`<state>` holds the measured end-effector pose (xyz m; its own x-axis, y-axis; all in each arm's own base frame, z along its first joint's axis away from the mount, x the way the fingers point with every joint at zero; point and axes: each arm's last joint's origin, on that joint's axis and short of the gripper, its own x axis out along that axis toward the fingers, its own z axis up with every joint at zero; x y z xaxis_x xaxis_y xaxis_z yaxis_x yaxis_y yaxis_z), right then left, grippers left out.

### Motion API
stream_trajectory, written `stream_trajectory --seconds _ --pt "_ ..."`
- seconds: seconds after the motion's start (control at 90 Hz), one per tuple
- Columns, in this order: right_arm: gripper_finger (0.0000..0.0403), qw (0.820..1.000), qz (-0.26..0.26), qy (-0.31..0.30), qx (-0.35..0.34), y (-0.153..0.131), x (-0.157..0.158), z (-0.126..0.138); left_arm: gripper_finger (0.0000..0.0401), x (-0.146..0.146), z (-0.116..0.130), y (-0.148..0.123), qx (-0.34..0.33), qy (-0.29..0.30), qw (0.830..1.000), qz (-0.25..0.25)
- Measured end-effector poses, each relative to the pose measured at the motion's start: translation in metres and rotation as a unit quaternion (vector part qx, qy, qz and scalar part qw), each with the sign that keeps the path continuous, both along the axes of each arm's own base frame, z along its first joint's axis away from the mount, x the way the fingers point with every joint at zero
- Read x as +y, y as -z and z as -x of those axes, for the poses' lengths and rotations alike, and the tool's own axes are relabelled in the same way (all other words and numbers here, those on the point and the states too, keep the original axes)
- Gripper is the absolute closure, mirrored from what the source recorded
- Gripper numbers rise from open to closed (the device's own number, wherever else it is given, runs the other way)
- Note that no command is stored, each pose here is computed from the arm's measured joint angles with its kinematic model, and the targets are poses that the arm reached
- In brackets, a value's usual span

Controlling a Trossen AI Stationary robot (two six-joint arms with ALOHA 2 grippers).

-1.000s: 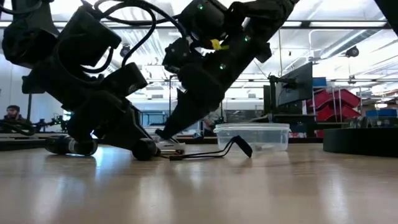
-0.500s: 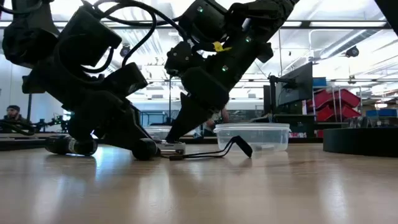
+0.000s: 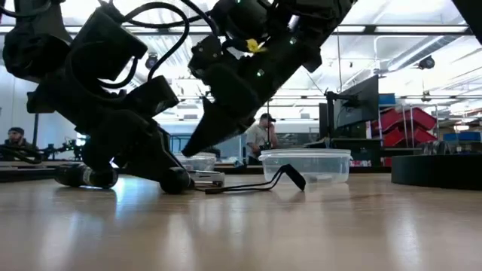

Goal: Insert battery
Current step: Insert the silver battery into the flashlight's battery compartment

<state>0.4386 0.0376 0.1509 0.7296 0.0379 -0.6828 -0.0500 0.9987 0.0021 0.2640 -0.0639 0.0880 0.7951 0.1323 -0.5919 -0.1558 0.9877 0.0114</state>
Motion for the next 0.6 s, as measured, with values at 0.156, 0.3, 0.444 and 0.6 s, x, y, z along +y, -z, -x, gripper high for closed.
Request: stream_trajectory --seconds 0.156,0.3,0.444,0.6 --pt "0.0403 1.0 -0.004 0.004 0.01 0.015 0.0 -0.003 0.0326 0.0 0.0 0.0 0.0 -0.002 1.0 0.002" --pt "0.0403 1.0 -0.003 0.005 0.025 0.017 0.0 -0.001 0.0326 0.0 0.0 0.0 0.0 -0.003 1.0 0.003" --pt "0.0403 0.999 0.003 0.0 0.034 0.018 0.0 0.0 0.0326 0.0 0.0 0.0 0.002 -0.003 1.0 0.003" --pt "0.0403 0.999 0.009 -0.003 0.05 0.02 0.0 0.002 0.0326 0.0 0.0 0.0 0.002 -0.003 1.0 0.004"
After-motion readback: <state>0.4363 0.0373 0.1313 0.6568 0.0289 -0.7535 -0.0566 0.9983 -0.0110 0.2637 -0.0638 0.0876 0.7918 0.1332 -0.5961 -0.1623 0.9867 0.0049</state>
